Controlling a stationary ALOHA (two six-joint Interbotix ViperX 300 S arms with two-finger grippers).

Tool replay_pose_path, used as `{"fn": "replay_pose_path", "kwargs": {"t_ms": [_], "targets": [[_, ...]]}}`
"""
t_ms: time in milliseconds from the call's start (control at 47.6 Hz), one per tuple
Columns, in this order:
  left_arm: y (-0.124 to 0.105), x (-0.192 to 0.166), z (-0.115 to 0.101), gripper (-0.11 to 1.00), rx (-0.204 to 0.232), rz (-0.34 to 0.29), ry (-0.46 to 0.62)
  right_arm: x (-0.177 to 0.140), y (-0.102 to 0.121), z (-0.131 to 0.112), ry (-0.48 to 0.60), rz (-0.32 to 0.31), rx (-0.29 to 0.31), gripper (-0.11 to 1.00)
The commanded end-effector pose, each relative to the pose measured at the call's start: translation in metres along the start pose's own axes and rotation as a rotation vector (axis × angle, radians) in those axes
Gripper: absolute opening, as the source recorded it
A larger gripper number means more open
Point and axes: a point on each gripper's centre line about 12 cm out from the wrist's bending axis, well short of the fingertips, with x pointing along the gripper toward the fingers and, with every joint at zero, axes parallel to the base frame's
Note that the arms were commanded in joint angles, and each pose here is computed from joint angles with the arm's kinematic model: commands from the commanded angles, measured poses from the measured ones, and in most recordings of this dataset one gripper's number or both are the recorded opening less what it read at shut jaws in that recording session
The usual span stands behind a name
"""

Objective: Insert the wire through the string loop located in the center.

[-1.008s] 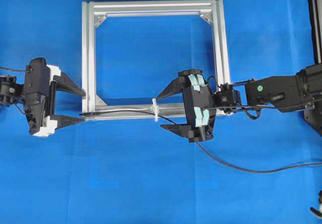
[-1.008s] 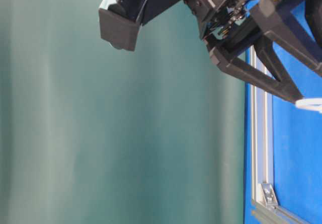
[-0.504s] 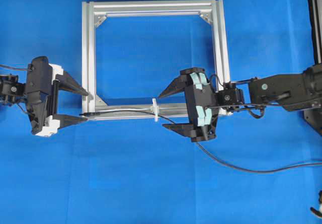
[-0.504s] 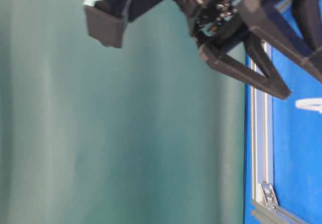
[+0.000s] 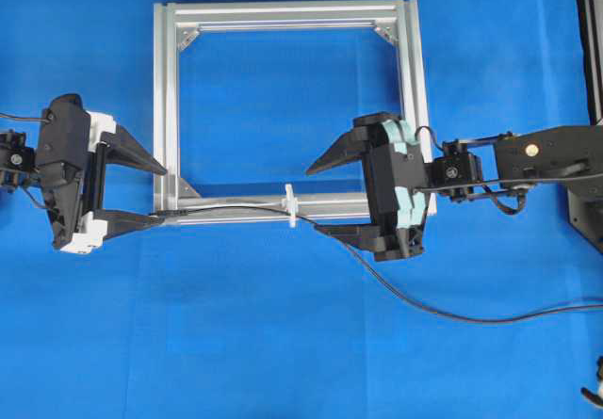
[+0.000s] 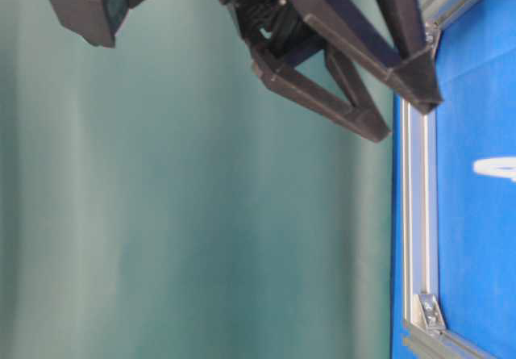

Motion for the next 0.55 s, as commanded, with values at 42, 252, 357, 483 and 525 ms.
{"fn": "replay_pose_path", "kwargs": {"t_ms": [42, 252, 357, 483, 525], "targets": [[0.0, -0.0013, 0.0078, 0.92, 0.002, -0.001, -0.026, -0.0065, 0.0021, 0.0113, -0.032, 0.005, -0.001, 0.97], [0.0, -0.0013, 0.0076, 0.92, 0.002, -0.001, -0.025, -0.0065, 0.0021, 0.0113, -0.032, 0.005, -0.001, 0.97], [-0.0001, -0.0011, 0.0082, 0.92, 0.002, -0.001, -0.026, -0.0069, 0.0021, 0.0113, -0.034, 0.005, -0.001, 0.97], [-0.0001, -0.0011, 0.0082, 0.92, 0.002, -0.001, -0.026, -0.0066, 0.0021, 0.0103, -0.031, 0.005, -0.001, 0.97], [-0.0001, -0.0011, 0.0082, 0.92, 0.002, -0.001, -0.026, -0.007, 0.0021, 0.0107, -0.032, 0.005, -0.001, 0.97]]}}
